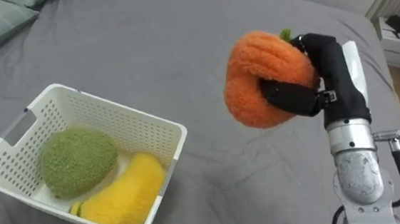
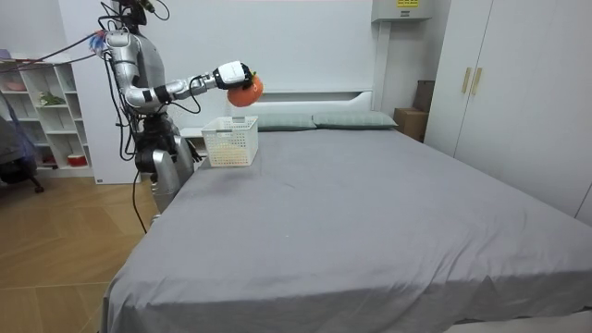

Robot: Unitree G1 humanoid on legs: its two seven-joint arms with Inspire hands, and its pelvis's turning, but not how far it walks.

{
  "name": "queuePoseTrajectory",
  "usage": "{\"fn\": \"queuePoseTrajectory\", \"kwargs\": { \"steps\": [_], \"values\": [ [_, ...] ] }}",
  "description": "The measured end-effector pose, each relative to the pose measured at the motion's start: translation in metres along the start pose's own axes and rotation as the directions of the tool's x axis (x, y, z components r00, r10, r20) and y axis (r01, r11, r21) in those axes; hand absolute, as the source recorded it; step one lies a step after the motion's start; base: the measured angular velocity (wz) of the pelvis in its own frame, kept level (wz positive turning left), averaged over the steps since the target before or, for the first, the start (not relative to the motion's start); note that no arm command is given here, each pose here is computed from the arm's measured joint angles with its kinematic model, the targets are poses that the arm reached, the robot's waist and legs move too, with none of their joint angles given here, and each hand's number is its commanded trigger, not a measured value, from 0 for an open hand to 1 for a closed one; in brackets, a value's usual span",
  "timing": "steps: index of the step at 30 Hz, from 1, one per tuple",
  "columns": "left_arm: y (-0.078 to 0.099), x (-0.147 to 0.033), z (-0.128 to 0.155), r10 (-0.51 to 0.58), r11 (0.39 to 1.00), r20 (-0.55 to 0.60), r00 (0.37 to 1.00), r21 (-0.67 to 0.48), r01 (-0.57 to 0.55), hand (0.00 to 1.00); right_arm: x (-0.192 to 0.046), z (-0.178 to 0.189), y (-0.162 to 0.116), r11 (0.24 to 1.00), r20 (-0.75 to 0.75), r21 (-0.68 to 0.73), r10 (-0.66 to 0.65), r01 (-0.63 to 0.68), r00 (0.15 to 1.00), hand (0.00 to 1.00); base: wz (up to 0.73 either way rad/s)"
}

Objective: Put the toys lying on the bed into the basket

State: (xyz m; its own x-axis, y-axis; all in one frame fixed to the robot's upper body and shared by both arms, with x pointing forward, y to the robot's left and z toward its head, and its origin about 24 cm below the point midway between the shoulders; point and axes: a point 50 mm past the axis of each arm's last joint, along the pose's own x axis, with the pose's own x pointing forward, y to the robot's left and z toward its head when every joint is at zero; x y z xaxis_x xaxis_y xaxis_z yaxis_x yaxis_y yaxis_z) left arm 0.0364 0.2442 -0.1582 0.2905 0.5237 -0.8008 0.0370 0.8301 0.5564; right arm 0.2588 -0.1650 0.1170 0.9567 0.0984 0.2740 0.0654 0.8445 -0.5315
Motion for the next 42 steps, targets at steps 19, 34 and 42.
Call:
{"fn": "queuePoseTrajectory", "kwargs": {
  "steps": [19, 34, 42],
  "values": [
    [0.005, 0.002, 0.001, 0.007, 0.998, -0.009, 1.000, 0.059, -0.006, 0.00, 0.016, 0.042, 0.057, 0.959, 0.162, 0.006, 0.277, -0.282, 0.947, 1.00, 0.09],
    [0.006, 0.001, -0.005, 0.012, 0.997, -0.029, 0.999, 0.074, -0.010, 0.00, 0.017, -0.007, 0.087, 0.903, -0.066, 0.017, 0.430, -0.430, 0.900, 0.01, 0.10],
    [0.010, 0.000, -0.010, 0.032, 0.998, -0.035, 0.999, 0.056, -0.030, 0.00, 0.014, -0.039, 0.086, 0.910, -0.197, 0.016, 0.409, -0.414, 0.891, 0.00, 0.12]
  ]
}}
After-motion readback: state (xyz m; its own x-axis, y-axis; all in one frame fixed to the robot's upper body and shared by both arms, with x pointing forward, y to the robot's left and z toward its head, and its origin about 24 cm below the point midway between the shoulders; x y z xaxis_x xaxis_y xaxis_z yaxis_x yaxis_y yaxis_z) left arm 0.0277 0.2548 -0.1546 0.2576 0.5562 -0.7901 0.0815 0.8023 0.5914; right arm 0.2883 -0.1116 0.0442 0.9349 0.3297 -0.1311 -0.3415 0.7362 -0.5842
